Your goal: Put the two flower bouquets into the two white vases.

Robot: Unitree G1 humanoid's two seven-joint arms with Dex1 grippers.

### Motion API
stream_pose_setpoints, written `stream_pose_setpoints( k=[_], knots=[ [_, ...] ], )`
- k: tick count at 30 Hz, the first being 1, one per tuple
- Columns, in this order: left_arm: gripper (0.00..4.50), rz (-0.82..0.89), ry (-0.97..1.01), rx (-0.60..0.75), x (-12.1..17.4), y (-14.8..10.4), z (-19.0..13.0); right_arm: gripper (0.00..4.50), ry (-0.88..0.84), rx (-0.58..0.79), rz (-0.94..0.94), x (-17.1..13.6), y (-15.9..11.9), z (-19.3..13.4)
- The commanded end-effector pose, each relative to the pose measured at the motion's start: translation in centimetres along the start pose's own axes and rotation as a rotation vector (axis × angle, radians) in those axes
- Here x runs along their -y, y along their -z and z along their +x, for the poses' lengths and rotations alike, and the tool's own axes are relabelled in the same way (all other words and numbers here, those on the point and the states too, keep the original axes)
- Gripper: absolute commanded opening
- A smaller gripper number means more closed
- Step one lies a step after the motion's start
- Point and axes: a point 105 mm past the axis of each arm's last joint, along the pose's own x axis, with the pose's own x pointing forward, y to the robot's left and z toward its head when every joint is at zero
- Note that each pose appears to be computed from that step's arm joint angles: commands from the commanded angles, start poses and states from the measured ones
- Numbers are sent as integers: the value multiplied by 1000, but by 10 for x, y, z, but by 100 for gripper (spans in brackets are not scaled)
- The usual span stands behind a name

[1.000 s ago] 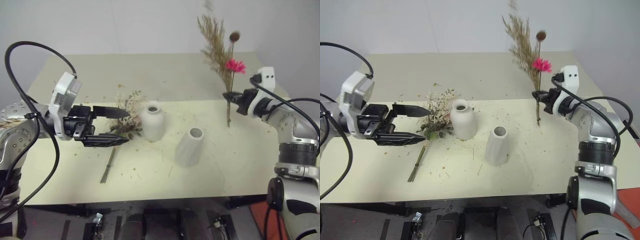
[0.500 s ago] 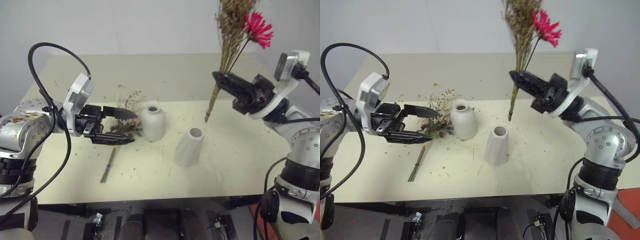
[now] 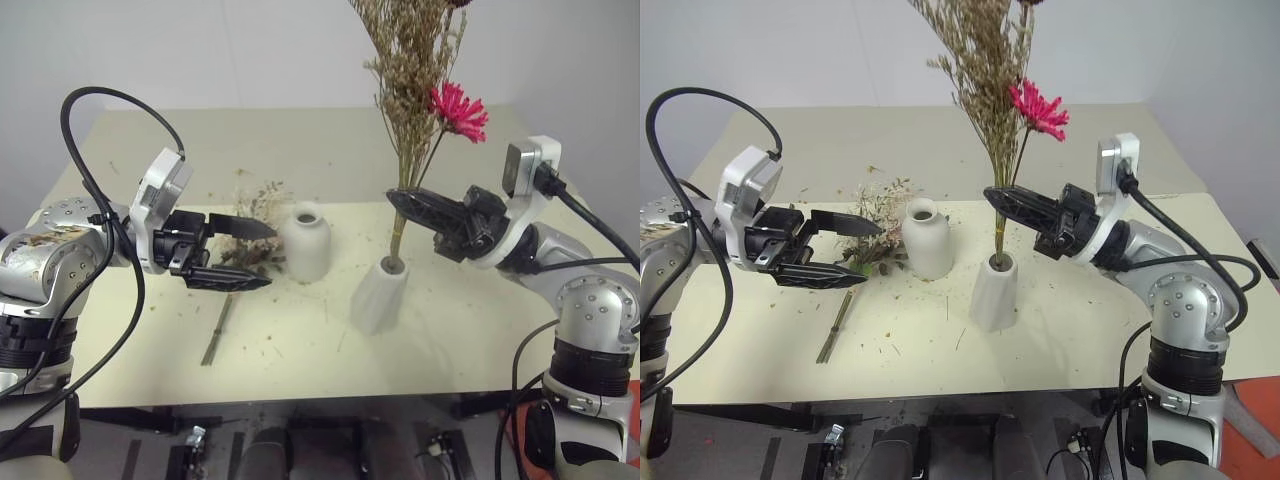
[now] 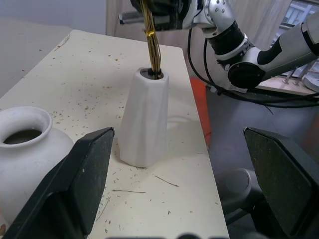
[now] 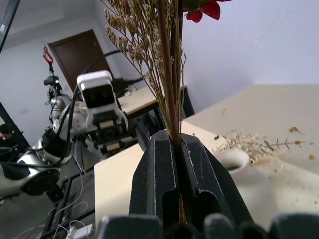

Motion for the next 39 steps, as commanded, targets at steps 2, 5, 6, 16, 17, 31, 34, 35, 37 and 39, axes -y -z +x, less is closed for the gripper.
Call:
stream_pose_setpoints(
  k=[2,5,6,16,17,31,34,35,37,39],
  knots=[
    [450,52,-10,2,3,-10,-4,2,-31,-15,-70,-6,2,-4],
    [450,53,-10,0,3,-11,-4,2,-44,-38,-83,-8,11,-6],
    [450,54,-10,-1,3,-11,-4,2,-48,-44,-83,-8,14,-7],
    [450,57,-9,-4,2,-12,-4,301,-34,-62,-112,-6,27,-12],
    [450,57,-9,-4,2,-12,-4,331,-24,-62,-121,-4,28,-12],
    [450,44,-47,-9,3,-10,-13,446,-162,-335,-202,-5,26,-76],
    [450,39,-71,-7,4,-9,-16,446,-163,-367,-235,5,21,-82],
    [450,37,-83,-5,5,-9,-18,446,-145,-371,-252,13,19,-82],
    [450,26,-127,-7,7,-6,-24,446,-91,-377,-299,34,13,-79],
    [450,10,-172,-13,9,-2,-31,446,-48,-379,-339,54,6,-75]
  ],
)
